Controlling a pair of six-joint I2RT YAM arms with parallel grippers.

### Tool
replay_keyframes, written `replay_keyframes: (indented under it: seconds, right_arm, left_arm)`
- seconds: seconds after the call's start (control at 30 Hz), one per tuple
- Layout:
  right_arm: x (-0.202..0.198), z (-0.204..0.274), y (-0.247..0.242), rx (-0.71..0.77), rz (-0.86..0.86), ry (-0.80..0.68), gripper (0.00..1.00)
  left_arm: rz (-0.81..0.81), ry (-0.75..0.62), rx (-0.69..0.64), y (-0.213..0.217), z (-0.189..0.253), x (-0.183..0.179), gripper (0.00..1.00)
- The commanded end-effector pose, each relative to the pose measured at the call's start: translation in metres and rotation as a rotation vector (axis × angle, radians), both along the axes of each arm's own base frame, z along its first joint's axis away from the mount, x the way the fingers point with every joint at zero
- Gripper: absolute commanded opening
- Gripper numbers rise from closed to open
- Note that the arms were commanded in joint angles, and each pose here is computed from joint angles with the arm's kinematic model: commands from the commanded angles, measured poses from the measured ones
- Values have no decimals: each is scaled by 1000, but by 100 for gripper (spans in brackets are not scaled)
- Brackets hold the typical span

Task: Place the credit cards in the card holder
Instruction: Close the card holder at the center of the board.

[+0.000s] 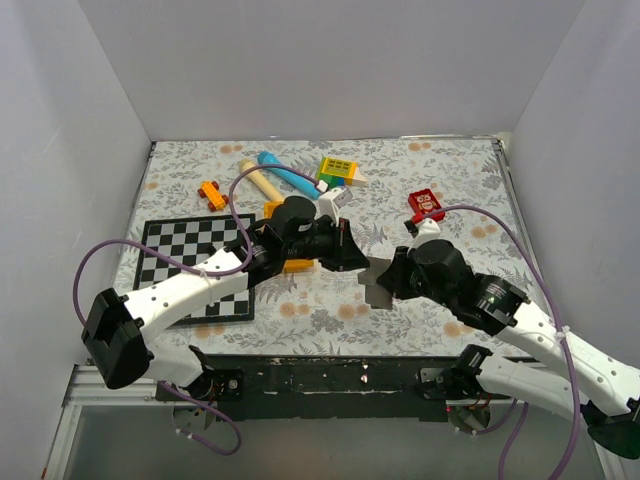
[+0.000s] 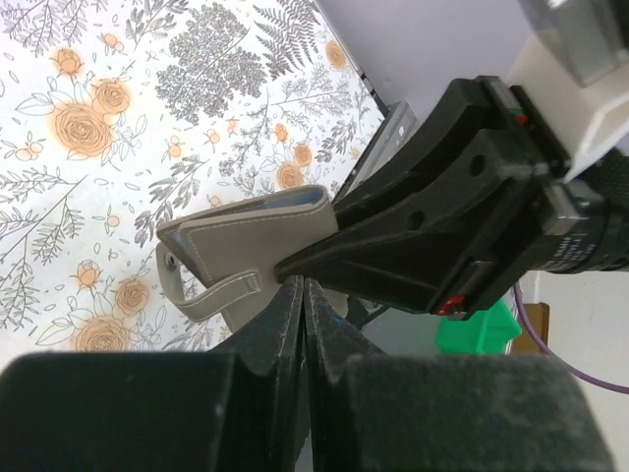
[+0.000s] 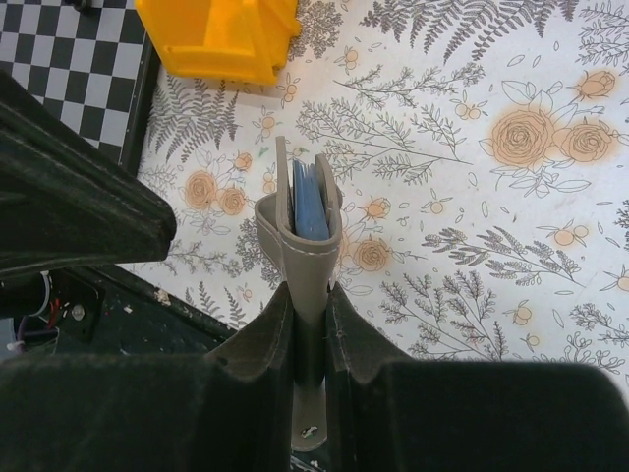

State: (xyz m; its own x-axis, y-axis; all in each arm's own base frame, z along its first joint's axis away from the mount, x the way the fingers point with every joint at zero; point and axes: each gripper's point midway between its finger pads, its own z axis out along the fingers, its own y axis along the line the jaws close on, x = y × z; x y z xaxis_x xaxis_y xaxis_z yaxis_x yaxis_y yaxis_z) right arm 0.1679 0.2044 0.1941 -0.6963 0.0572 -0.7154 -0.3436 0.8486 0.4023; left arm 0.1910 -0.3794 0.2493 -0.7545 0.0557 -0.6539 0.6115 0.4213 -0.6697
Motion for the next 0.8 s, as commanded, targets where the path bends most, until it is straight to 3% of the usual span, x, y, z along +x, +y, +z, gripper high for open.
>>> replay_keyframes:
  seconds: [0.0,0.13,0.3,0.43,0.5,0.63,0.77]
  right_arm:
    - [11,28,3,97,-48,-80,1]
    - [20,29,-10,33,-113,-92,1]
    - [27,-5,-51,-320,-221,-9,1]
    - [25,-40,-64,-624,-182,130,1]
    - [26,-53,-63,-763,-161,184,1]
    - [32,-65,-60,-1034,-169,149,1]
    - [35,-81,-42,-1197,-132,118,1]
  left_arm:
    - [-26,28,-10,2,-10,-7,1]
    - [15,52,33,9,-26,-5,0]
    - [258,111,119,52,-45,32,0]
    - [428,230,30,110,-57,60,0]
    - [480,196,30,128,-52,67,0]
    - [544,119,72,147,-35,72,2]
    - [586,94,59,160,-26,71,5]
